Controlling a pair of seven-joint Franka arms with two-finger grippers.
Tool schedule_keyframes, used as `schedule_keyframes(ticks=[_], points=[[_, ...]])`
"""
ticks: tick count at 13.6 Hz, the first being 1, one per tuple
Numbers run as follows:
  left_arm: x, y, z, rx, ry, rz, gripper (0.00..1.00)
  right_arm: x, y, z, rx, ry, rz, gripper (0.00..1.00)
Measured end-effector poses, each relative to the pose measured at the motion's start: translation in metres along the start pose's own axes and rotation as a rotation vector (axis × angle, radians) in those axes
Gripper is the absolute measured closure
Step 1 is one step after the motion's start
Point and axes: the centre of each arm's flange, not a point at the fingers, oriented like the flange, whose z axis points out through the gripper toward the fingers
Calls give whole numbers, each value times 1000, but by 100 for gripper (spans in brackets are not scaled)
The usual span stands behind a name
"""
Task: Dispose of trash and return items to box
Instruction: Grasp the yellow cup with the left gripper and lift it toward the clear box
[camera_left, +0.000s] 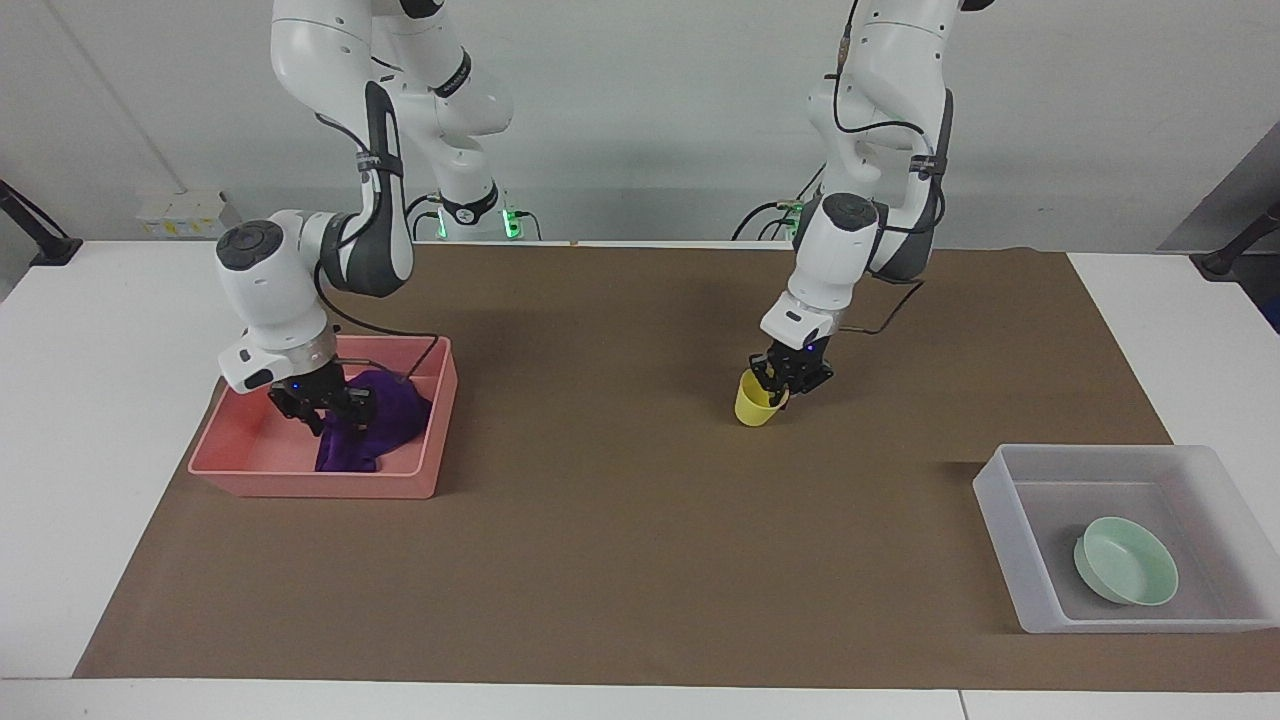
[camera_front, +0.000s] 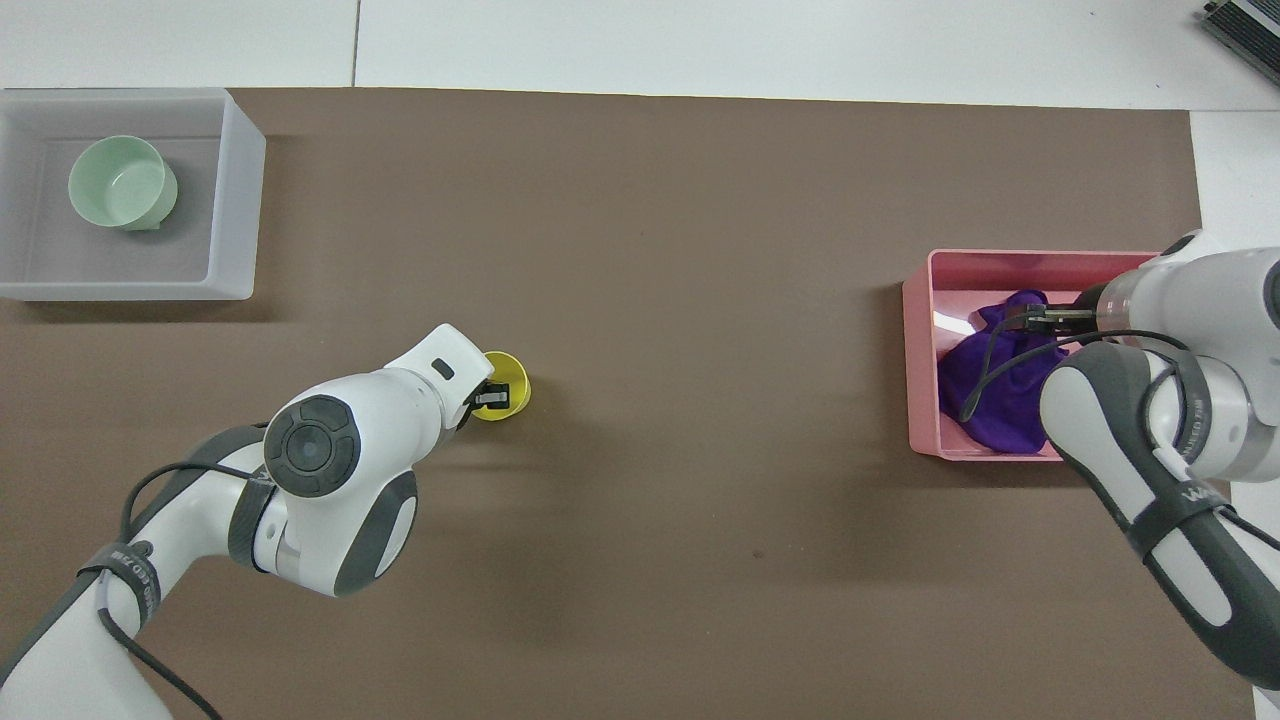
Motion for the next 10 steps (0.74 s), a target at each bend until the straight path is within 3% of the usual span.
schedule_keyframes(ticks=[1,2,7,10], points=[[7,-2,-5,-3,14,-11,96,0,-4,-18,4,5,2,4],[17,-9,-12,-4,31,-29,96,0,-9,-36,8,2,3,0],[96,-70,-75,20,96,-81,96,-2,-49,-125,22,-40,28,0],[134,-142,-99,57,163,-86,96,-4,-47,-165,21,-67,29,0]])
